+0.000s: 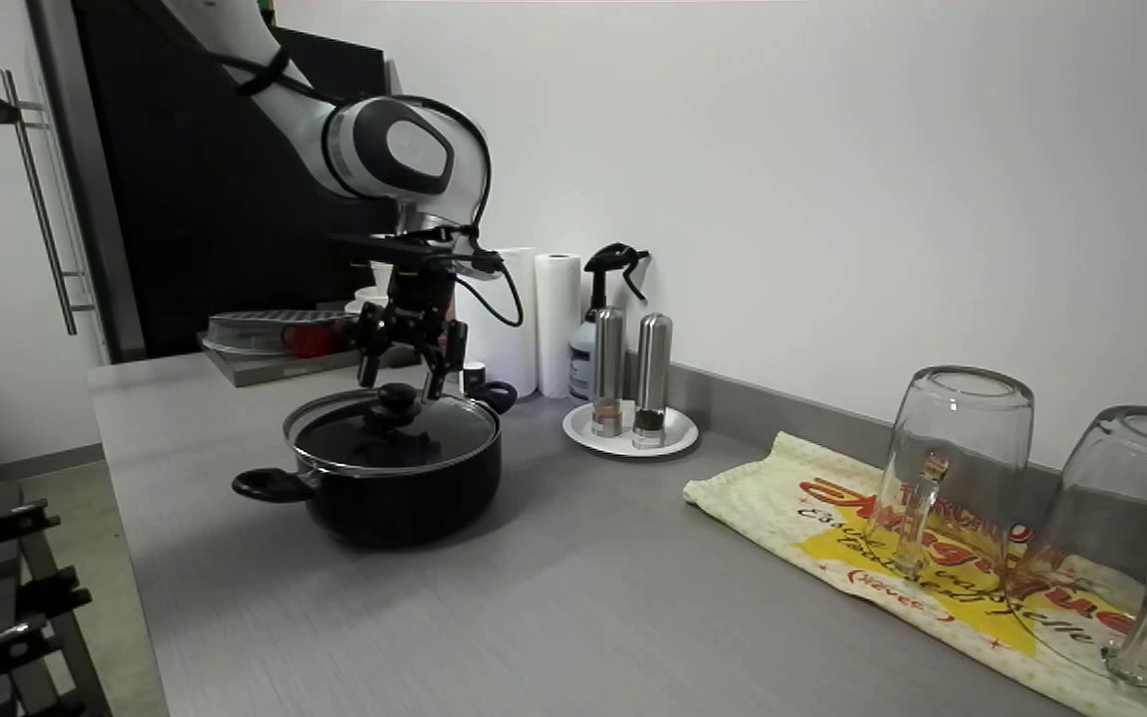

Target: Remove the lid from the pot and put it on the table

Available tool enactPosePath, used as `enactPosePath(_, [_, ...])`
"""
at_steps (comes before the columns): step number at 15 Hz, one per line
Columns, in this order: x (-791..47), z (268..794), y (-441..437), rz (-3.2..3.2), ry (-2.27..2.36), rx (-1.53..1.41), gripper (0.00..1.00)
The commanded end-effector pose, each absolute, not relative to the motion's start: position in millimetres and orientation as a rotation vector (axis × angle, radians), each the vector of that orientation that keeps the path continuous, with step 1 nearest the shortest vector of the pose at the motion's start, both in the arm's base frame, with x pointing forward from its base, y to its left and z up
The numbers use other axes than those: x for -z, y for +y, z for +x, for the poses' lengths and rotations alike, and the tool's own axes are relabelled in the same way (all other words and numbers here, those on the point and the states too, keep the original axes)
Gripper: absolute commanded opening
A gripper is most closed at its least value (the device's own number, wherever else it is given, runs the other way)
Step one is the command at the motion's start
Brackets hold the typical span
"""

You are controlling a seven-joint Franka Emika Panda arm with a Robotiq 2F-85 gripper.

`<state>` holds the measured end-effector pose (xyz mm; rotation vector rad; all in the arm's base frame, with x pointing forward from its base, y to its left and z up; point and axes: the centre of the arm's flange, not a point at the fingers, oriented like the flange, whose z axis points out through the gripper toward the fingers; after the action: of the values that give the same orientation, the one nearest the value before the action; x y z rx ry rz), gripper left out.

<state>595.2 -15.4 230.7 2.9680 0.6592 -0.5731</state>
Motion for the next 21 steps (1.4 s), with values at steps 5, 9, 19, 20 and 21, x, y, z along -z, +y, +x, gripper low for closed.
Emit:
enactPosePath(5, [-235,613,-16,2.948,0.72,0.599,0.68])
enactPosePath(9, [-237,614,-16,2.952,0.731,0.61,0.36])
enactPosePath(19, [-282,604,-13,2.901,0.713,0.525,0.24])
enactPosePath(20, [-294,603,-11,2.88,0.713,0.501,0.24])
enactPosePath(21, [-311,600,-7,2.85,0.71,0.463,0.24])
